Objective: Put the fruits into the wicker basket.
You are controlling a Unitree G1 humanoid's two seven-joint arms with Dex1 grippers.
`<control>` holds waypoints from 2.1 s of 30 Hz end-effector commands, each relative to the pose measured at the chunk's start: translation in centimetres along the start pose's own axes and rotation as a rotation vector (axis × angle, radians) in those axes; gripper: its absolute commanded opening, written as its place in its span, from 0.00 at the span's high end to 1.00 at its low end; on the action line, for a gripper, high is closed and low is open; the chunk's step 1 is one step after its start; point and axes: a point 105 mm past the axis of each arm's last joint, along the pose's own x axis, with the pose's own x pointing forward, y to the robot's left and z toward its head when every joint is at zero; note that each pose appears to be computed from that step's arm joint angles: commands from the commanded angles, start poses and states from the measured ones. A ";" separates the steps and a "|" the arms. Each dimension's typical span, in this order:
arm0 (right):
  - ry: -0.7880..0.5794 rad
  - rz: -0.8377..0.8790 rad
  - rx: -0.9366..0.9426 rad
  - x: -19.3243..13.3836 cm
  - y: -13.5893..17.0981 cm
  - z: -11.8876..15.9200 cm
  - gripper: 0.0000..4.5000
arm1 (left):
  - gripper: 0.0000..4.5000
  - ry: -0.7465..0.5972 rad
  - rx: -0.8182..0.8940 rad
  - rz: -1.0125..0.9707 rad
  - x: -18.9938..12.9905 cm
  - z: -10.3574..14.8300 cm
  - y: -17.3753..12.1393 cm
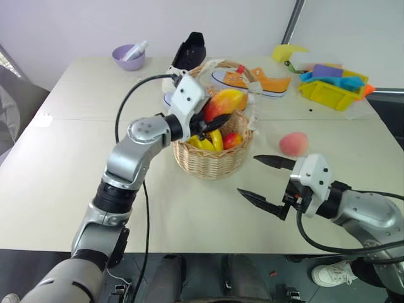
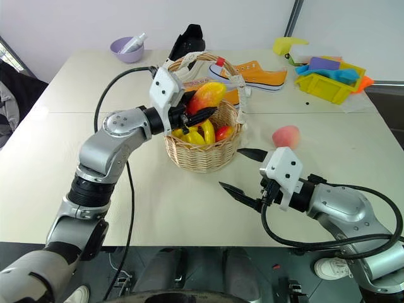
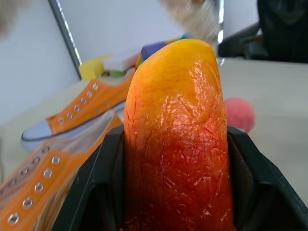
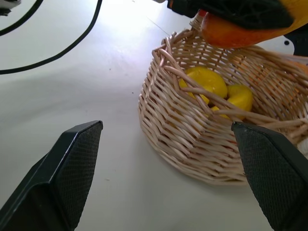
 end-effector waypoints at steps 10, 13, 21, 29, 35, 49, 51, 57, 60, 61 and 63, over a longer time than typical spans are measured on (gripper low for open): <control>0.114 -0.625 0.068 -2.8 -11.6 -5.1 0.00 | 0.01 -0.191 -0.121 -0.175 -5.4 3.1 0.0; 0.134 -0.705 0.099 -3.0 -13.6 -6.4 0.00 | 0.01 -0.066 -0.132 -0.280 -8.0 1.0 -1.3; 0.159 -0.723 0.202 -1.7 -15.8 -8.4 0.00 | 0.01 0.097 -0.077 -0.342 -10.7 -1.2 -2.9; 0.227 -0.752 0.281 -1.3 -16.3 -10.6 0.20 | 0.00 0.107 -0.060 -0.350 -11.0 -1.3 -3.9; 0.182 -0.727 0.182 -1.3 -15.8 -8.6 0.50 | 0.00 0.113 -0.048 -0.328 -11.2 -1.7 -3.7; -0.161 -0.086 -0.052 2.7 -2.7 6.0 0.50 | 0.00 0.125 -0.019 -0.151 -13.6 -3.7 1.2; -0.245 -0.022 -0.058 5.2 -1.2 8.3 0.50 | 0.00 0.124 -0.013 -0.150 -14.0 -3.7 1.5; -0.161 -0.232 -0.052 10.7 -4.1 7.5 0.50 | 0.00 0.080 0.010 -0.179 -14.1 -2.9 0.9; -0.172 -0.290 -0.041 11.7 -5.1 7.5 0.50 | 0.00 0.079 0.007 -0.178 -14.0 -2.9 0.6; -0.182 -0.312 -0.039 11.9 -5.5 7.7 0.50 | 0.00 0.080 0.007 -0.177 -14.0 -2.9 0.4; -0.191 -0.334 -0.037 12.0 -6.0 7.7 0.50 | 0.00 0.079 0.004 -0.175 -13.9 -3.0 0.2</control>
